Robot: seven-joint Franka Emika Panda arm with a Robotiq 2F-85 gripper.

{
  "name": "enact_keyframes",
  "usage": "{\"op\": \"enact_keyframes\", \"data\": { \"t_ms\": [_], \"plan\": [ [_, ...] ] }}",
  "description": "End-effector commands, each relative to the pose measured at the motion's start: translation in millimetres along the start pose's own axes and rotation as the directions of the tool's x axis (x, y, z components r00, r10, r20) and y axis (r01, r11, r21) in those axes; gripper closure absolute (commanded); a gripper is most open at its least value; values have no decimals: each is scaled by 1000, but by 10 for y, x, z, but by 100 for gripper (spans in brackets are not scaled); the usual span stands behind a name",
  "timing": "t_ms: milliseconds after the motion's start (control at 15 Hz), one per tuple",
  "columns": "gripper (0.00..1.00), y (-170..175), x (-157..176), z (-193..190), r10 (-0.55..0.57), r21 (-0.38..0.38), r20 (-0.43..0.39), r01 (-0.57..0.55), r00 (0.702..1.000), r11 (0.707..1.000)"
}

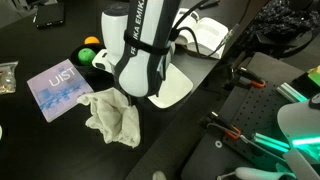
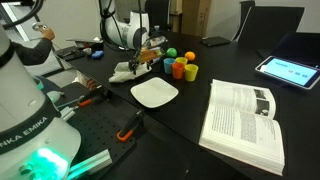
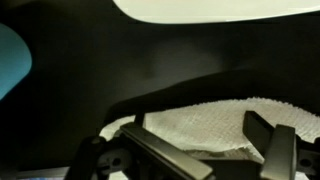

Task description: Use the white towel to clean the plate

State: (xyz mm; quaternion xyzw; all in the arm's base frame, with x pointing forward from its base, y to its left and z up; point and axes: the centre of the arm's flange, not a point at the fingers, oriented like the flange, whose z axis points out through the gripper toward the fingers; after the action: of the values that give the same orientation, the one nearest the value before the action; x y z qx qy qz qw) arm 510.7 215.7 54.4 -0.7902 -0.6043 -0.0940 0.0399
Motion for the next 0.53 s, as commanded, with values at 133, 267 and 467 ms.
{"op": "enact_keyframes", "data": {
  "t_ms": [133, 267, 467],
  "plan": [
    [0, -649, 257, -307, -22, -72, 176, 35, 984, 997],
    [0, -812, 401, -348, -10, -77, 236, 29, 972, 997],
    [0, -878, 566, -325, 69, -101, 322, -39, 944, 994]
  ]
}}
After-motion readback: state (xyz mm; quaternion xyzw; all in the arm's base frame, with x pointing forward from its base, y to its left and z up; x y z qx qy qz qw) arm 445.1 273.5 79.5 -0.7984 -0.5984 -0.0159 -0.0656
